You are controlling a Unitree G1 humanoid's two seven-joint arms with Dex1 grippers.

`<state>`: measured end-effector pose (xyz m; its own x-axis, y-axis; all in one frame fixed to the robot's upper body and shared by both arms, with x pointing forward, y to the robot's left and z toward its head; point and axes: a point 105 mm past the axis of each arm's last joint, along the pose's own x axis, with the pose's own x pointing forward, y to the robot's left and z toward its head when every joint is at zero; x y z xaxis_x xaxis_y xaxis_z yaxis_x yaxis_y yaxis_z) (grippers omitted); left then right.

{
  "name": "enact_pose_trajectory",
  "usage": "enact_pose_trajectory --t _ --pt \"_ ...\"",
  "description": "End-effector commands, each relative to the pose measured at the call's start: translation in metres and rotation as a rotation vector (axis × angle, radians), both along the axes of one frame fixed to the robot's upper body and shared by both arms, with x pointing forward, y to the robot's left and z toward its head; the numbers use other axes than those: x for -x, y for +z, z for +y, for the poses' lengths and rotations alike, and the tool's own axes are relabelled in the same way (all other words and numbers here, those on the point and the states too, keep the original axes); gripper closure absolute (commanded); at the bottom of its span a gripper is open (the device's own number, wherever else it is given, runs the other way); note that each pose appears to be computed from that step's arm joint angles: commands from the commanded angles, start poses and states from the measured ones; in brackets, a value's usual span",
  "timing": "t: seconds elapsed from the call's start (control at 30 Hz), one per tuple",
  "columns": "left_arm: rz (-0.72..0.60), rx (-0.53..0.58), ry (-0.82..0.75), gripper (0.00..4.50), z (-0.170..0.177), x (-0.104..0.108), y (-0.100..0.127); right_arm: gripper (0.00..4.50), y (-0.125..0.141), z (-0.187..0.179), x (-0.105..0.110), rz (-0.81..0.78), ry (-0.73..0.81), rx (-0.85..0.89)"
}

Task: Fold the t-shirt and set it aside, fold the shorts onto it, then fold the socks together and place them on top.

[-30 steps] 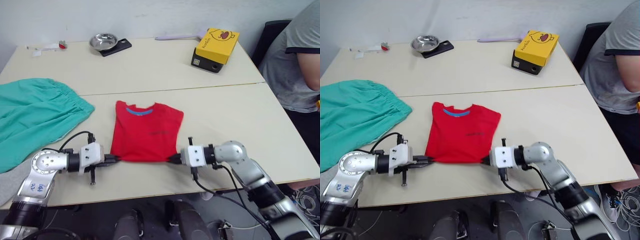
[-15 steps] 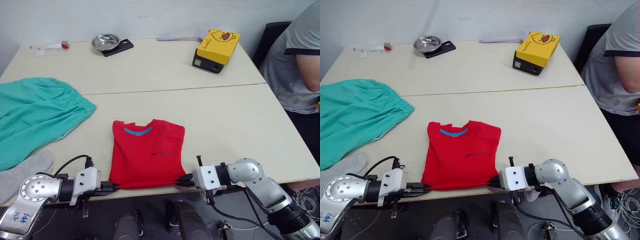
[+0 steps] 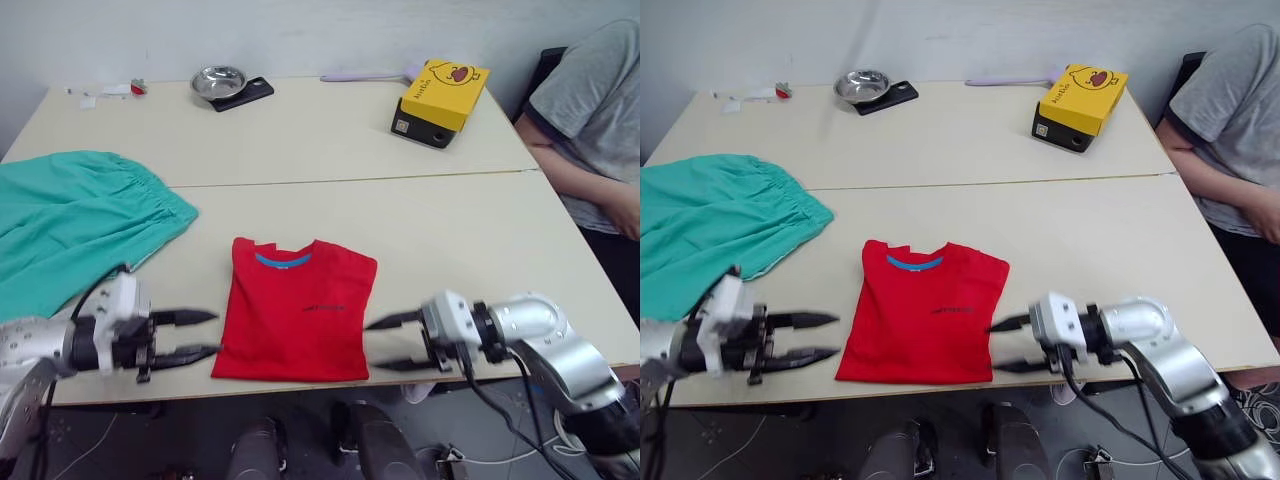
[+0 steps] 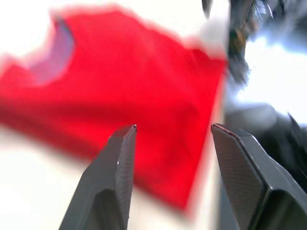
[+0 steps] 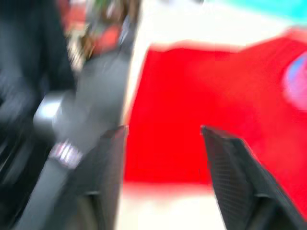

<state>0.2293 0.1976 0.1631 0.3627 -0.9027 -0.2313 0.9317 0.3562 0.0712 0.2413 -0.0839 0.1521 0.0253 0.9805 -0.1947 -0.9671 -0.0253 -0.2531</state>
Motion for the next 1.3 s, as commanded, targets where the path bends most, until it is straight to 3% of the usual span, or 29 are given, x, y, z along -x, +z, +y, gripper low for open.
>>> enact_pose_trajectory --t 0.03,0.13,0.17,0.37,0.53,0.73,0.9,1.13,1.3 --pt "0.000 0.001 0.012 3.16 -0.016 -0.015 -0.014 3.48 -0.005 0.023 -0.014 -0.016 -0.042 -0.019" --pt "-0.005 -0.048 0.021 4.15 -0.024 -0.028 -0.035 4.50 -0.017 0.042 -0.040 -0.069 -0.138 -0.015" --pt "-0.011 -0.043 0.042 4.47 -0.026 -0.033 -0.040 4.50 -0.019 0.048 -0.048 -0.080 -0.172 -0.021" --pt "-0.048 -0.025 0.221 4.47 -0.028 -0.058 -0.060 4.50 -0.038 0.072 -0.066 -0.110 -0.278 -0.004" --pt "-0.045 0.032 0.424 4.47 -0.003 -0.070 -0.065 4.50 -0.058 0.047 -0.085 -0.110 -0.436 0.064" --pt "-0.037 0.048 0.555 4.47 0.020 -0.072 -0.073 4.50 -0.049 0.018 -0.103 -0.076 -0.601 -0.037" --pt "-0.058 0.059 0.546 4.47 0.019 -0.072 -0.074 4.50 -0.039 0.016 -0.105 -0.087 -0.606 -0.094" --pt "-0.116 0.267 0.304 4.47 -0.009 -0.066 -0.023 4.50 -0.005 0.044 -0.097 -0.107 -0.457 -0.206" --pt "-0.122 0.190 0.298 4.47 -0.021 -0.086 -0.025 4.50 -0.019 0.050 -0.117 -0.155 -0.530 -0.107"
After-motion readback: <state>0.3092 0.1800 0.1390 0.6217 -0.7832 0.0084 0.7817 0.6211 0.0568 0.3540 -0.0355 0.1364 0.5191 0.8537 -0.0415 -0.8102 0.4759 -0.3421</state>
